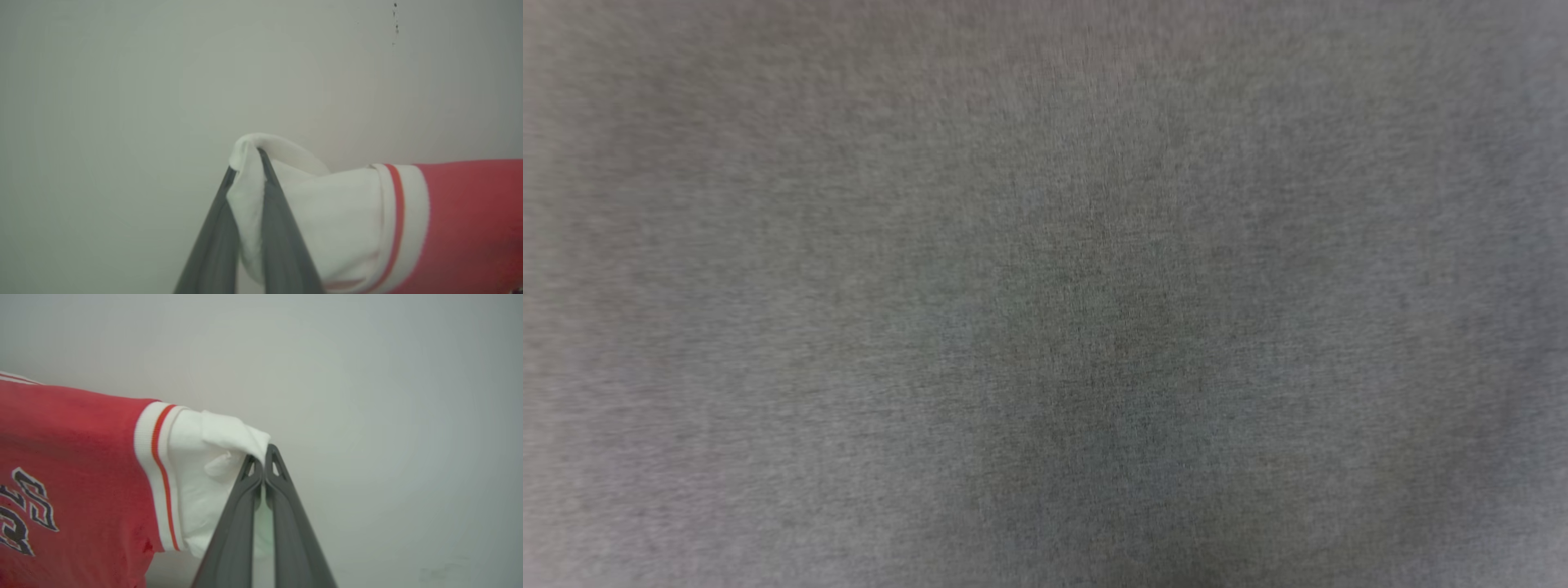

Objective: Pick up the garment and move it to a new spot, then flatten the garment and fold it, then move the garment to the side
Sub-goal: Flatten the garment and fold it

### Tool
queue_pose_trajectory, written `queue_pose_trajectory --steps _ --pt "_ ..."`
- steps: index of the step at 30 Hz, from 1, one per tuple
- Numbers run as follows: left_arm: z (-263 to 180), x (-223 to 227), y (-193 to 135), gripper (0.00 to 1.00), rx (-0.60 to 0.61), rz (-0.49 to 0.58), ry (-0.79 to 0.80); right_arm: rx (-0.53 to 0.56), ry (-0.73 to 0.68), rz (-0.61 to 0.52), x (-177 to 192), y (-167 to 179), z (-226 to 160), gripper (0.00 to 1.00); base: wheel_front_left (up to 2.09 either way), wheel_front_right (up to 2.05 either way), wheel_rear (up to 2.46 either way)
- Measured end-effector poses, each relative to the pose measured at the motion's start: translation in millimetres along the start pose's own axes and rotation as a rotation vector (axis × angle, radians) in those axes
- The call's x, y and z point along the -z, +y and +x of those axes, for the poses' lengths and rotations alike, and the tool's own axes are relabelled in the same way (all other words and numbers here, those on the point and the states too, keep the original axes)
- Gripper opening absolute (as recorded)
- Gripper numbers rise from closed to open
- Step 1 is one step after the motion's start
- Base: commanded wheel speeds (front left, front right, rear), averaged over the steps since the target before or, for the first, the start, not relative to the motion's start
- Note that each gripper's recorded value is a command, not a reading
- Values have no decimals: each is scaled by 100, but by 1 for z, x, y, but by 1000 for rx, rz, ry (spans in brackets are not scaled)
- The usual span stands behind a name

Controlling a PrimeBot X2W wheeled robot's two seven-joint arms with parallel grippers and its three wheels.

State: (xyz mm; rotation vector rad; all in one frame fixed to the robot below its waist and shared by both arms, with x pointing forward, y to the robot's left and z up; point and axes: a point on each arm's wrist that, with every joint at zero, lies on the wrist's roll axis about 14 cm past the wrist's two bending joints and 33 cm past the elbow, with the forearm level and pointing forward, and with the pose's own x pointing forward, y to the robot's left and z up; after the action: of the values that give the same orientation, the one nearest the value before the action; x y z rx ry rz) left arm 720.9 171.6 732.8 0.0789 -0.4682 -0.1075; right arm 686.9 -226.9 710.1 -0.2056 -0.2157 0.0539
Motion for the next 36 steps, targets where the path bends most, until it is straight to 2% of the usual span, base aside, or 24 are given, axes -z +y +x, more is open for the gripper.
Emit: queue_pose_trajectory --steps 5,15,21,27,36 --pt "7 43 -4 0 7 -18 -4 -24 17 15 42 14 18 0 0 0 0" --pt "-7 134 -13 0 25 -90 80 -103 166 64 141 55 30 0 0 0 0" --pt "-23 143 -17 0 46 -132 90 -158 198 109 159 77 24 0 0 0 0" --pt "-63 140 -21 0 50 -191 97 -187 286 138 186 80 -14 0 0 0 0" --pt "-170 128 -19 0 30 -262 208 -183 474 254 208 73 -116 0 0 0 0"
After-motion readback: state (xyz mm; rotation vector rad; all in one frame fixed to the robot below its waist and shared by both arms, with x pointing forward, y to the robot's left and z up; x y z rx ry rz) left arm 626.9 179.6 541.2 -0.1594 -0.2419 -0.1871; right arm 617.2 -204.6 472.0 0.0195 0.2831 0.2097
